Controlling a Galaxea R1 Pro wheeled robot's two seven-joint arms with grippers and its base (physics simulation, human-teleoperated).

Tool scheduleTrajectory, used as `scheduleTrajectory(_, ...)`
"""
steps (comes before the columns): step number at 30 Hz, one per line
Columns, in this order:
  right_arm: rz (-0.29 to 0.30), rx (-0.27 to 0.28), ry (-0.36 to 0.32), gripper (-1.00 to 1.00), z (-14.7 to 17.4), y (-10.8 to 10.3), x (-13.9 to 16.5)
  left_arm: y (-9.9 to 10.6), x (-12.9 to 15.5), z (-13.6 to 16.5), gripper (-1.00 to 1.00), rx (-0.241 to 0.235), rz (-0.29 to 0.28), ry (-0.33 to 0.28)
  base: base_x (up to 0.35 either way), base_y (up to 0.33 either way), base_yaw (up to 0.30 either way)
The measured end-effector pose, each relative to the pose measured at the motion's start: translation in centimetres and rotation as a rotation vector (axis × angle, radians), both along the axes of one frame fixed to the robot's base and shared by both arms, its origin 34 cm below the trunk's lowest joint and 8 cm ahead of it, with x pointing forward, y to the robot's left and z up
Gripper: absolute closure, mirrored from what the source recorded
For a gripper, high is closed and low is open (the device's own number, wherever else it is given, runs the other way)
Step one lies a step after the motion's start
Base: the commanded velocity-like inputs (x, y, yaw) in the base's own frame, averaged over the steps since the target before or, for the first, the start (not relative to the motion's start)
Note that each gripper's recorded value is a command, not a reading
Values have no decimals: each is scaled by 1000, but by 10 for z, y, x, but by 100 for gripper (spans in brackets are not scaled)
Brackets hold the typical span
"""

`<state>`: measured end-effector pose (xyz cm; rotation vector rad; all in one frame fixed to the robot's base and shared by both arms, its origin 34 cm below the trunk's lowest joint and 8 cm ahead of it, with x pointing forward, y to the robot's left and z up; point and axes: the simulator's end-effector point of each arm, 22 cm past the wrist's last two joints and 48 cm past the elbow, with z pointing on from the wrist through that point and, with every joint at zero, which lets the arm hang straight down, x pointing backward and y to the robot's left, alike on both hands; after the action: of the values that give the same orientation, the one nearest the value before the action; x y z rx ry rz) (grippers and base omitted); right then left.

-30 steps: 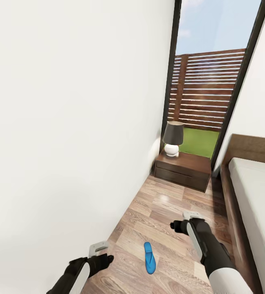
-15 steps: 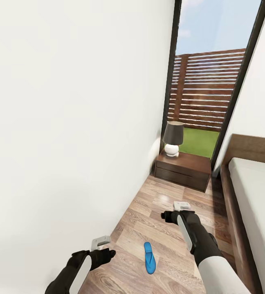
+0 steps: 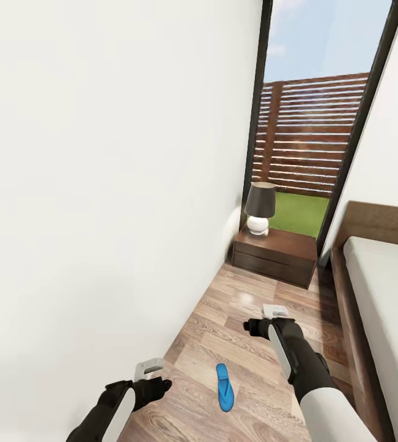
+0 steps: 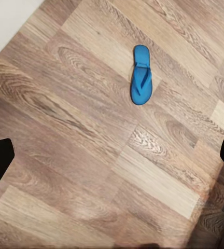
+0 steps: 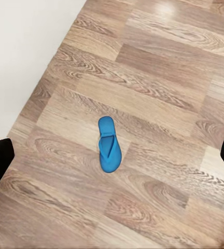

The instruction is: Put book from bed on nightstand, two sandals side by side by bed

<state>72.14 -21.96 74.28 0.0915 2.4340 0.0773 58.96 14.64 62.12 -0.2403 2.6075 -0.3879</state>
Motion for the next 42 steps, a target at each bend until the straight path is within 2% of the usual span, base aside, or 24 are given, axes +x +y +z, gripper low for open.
scheduleTrajectory(3, -1, 41, 17, -100, -10, 11, -8, 4, -11, -16, -100, 0, 7, 14, 0, 0, 0)
scheduleTrajectory(8, 11, 77, 43, -100, -23, 31, -20, 9, -31, -41, -100, -9, 28, 40, 0, 0, 0)
scheduleTrajectory(14, 20, 86, 43, -100, -25, 37, -21, 4, -37, -51, -100, -16, 29, 36, 0, 0, 0)
scheduleTrajectory(15, 19, 84, 0, -100, 0, 34, -12, 3, -20, -32, -100, -24, 25, -11, 0, 0, 0)
scheduleTrajectory(21, 31, 79, -2, -100, -7, 38, -10, -6, -5, -14, -100, -36, 1, -48, 0, 0, 0)
scheduleTrajectory(29, 41, 76, 15, -100, -26, 42, -9, -10, 1, -14, -100, -24, -4, -65, 0, 0, 0)
scheduleTrajectory(36, 57, 71, 68, -100, -51, 49, 1, -20, 7, -7, -100, -30, -21, -85, 0, 0, 0)
scheduleTrajectory(42, 62, 66, 55, -100, -71, 53, 14, -26, 15, -1, -100, -40, -35, -102, 0, 0, 0)
